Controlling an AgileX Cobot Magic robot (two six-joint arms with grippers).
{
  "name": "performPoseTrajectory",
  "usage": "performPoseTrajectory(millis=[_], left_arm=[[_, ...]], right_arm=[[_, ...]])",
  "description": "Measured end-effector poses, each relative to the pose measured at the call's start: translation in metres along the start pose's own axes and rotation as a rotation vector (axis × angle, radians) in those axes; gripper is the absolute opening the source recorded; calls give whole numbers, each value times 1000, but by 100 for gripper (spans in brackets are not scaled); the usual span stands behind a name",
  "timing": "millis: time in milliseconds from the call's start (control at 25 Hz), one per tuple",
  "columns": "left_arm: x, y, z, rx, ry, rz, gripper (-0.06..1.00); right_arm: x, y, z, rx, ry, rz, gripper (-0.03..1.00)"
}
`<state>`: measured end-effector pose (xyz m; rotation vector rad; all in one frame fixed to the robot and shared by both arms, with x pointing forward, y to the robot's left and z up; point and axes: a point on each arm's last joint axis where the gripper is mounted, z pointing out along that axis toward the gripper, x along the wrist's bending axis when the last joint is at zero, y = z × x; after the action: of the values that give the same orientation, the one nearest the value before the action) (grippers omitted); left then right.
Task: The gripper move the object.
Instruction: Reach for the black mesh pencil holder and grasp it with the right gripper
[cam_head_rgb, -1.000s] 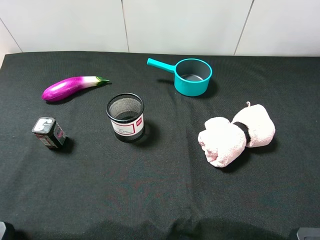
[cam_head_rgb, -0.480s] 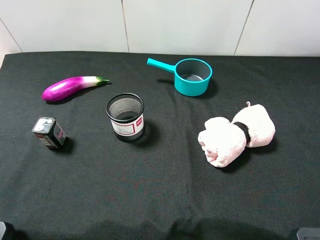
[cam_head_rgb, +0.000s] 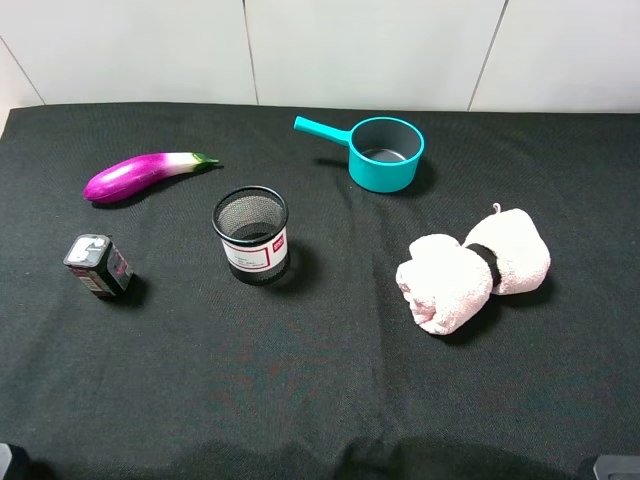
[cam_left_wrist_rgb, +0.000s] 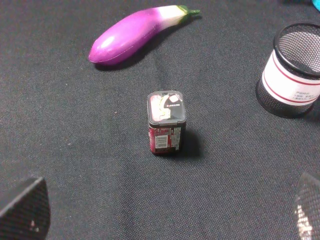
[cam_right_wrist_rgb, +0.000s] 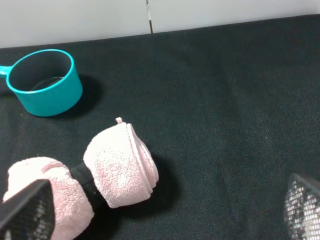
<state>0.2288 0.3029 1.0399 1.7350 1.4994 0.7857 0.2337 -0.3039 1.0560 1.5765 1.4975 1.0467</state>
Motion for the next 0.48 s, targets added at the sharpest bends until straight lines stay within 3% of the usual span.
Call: performPoseTrajectory(millis=[240, 480], left_arm=[[0, 0, 0, 0, 0, 0, 96], [0, 0, 0, 0, 0, 0, 96]], right_arm=[[6, 6, -2, 10, 61, 18, 69], [16, 40, 7, 100, 116, -71, 69]])
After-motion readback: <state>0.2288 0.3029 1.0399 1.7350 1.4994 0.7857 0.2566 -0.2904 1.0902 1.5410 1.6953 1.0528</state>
